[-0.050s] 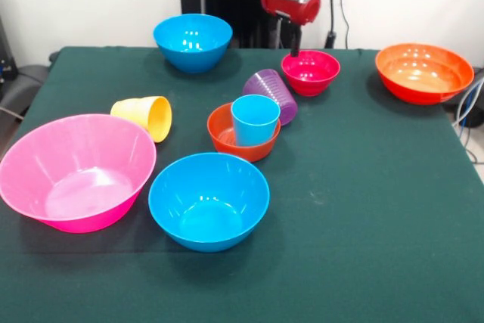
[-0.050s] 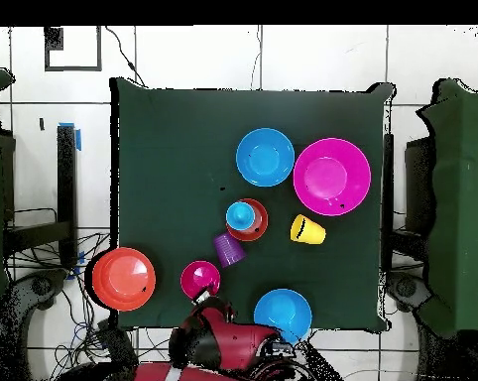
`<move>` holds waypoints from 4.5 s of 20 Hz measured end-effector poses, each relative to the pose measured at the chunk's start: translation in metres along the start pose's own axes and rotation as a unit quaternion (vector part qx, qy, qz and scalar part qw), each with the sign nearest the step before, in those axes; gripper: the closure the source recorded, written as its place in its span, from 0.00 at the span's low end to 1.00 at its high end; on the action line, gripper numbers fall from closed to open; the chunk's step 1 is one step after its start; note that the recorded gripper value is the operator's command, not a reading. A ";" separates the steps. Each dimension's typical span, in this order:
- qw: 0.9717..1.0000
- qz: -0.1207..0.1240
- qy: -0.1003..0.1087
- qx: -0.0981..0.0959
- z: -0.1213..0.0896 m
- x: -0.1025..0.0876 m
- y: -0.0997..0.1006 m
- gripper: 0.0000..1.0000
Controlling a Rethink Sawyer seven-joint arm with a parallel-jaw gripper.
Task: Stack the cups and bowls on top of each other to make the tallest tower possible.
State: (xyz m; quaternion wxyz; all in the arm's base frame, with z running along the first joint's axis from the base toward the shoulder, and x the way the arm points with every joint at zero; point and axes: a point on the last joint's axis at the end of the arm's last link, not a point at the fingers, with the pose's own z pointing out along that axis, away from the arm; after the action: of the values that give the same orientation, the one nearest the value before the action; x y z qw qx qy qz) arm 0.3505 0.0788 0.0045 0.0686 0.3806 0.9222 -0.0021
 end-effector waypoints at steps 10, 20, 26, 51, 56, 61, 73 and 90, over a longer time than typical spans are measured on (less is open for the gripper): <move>1.000 -0.001 -0.006 -0.003 0.012 0.017 0.009 0.00; 1.000 -0.019 -0.020 -0.002 0.057 0.027 -0.013 0.00; 0.995 -0.063 -0.076 -0.033 0.058 0.043 -0.024 1.00; 0.994 0.051 0.078 0.065 0.053 0.002 -0.001 1.00; 0.982 0.078 0.127 0.119 0.051 -0.008 0.019 1.00; 0.979 0.082 0.138 0.129 0.050 -0.011 0.034 1.00; 0.981 0.083 0.128 0.120 0.042 -0.016 0.048 1.00; 0.987 0.075 0.099 0.099 0.061 -0.034 0.066 0.00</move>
State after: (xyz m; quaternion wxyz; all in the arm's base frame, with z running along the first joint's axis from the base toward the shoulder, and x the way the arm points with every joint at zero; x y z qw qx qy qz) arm 0.4279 0.0981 -0.0481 -0.0609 0.4519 0.8885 -0.0511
